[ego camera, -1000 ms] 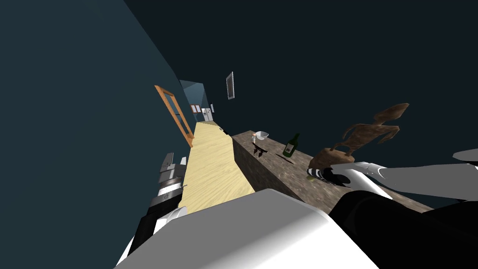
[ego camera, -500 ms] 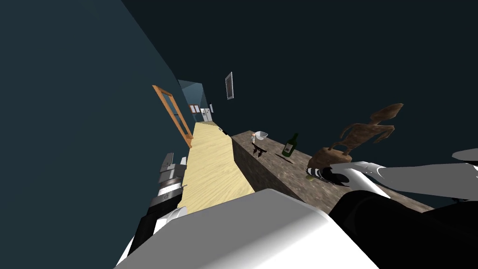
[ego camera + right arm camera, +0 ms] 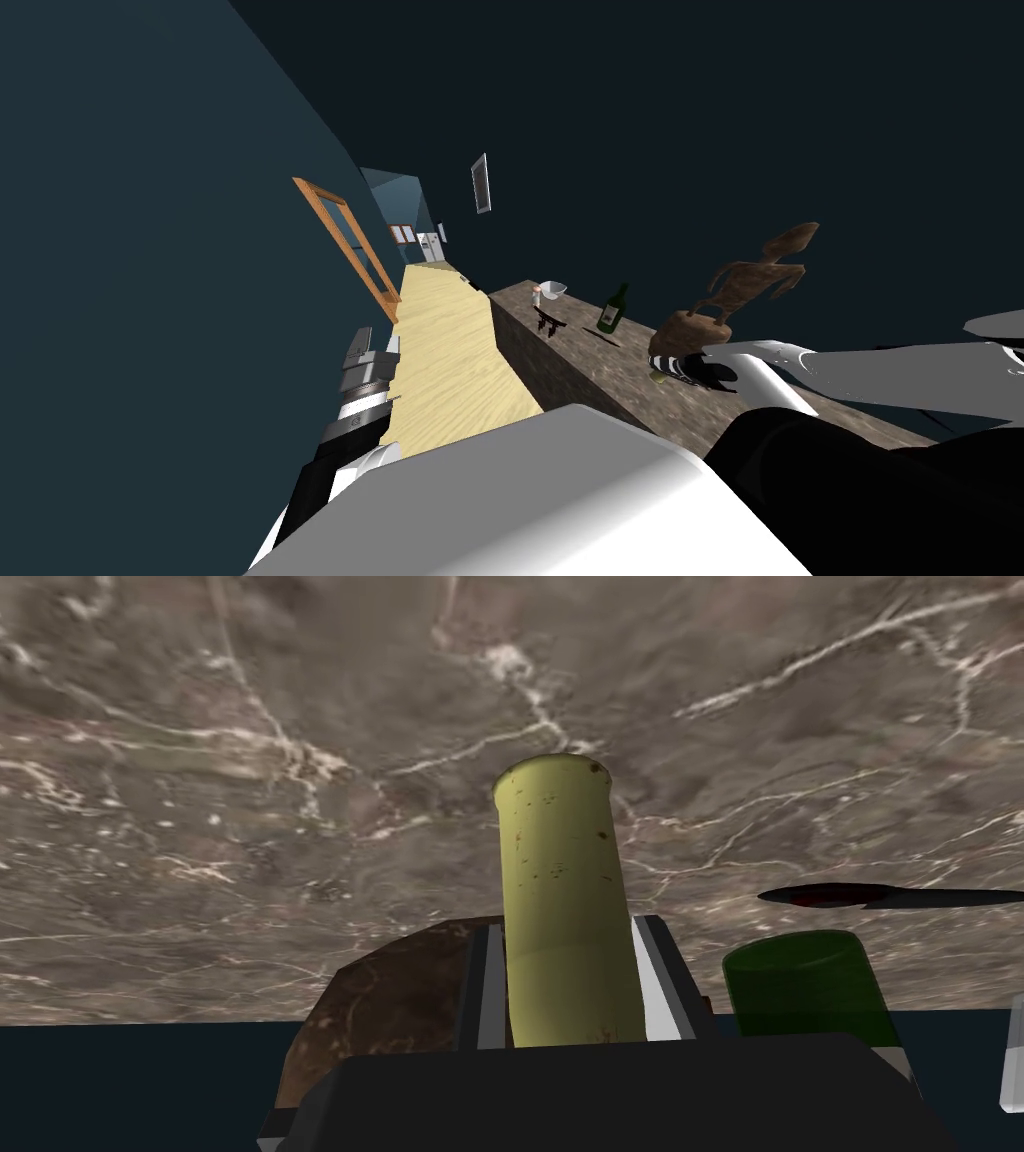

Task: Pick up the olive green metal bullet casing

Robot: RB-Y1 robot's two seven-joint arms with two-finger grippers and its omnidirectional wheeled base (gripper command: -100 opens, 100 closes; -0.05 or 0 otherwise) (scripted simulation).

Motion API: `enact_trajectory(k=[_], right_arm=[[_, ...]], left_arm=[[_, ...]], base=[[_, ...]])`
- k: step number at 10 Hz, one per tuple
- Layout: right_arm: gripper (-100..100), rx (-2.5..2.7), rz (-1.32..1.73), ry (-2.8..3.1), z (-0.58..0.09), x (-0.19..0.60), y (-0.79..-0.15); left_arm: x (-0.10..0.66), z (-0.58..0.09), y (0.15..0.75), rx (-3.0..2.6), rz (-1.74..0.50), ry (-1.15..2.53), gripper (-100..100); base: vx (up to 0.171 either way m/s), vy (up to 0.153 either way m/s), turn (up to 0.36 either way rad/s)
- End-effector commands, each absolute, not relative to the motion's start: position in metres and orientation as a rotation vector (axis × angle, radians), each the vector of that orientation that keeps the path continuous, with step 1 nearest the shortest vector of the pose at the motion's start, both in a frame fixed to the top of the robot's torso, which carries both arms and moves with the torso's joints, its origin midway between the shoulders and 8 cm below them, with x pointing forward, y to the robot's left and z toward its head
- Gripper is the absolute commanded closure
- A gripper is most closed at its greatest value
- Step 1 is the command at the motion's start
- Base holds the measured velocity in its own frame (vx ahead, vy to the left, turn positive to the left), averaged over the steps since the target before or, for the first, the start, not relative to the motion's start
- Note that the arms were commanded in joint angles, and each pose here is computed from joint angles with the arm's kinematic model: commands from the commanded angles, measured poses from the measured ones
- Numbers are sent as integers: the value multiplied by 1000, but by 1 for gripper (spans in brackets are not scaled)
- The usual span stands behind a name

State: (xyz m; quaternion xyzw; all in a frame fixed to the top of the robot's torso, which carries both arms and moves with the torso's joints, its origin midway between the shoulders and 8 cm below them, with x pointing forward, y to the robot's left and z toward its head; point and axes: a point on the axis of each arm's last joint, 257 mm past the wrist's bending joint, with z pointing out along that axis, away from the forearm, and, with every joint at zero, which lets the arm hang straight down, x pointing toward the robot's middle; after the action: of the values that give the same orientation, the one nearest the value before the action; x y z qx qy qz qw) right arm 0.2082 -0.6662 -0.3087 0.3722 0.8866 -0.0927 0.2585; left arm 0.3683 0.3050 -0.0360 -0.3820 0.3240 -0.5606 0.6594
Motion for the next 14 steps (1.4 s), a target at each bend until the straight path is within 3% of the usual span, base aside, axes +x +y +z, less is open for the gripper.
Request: enact_trajectory(k=[1, 14], right_arm=[[100, 977, -254, 2418, -308, 211, -665], [100, 817, -203, 2464, -295, 246, -641]], left_arm=[[368, -36, 305, -865, -1269, 733, 0], [368, -36, 305, -865, -1269, 733, 0]], base=[[31, 6, -84], [32, 11, -101]])
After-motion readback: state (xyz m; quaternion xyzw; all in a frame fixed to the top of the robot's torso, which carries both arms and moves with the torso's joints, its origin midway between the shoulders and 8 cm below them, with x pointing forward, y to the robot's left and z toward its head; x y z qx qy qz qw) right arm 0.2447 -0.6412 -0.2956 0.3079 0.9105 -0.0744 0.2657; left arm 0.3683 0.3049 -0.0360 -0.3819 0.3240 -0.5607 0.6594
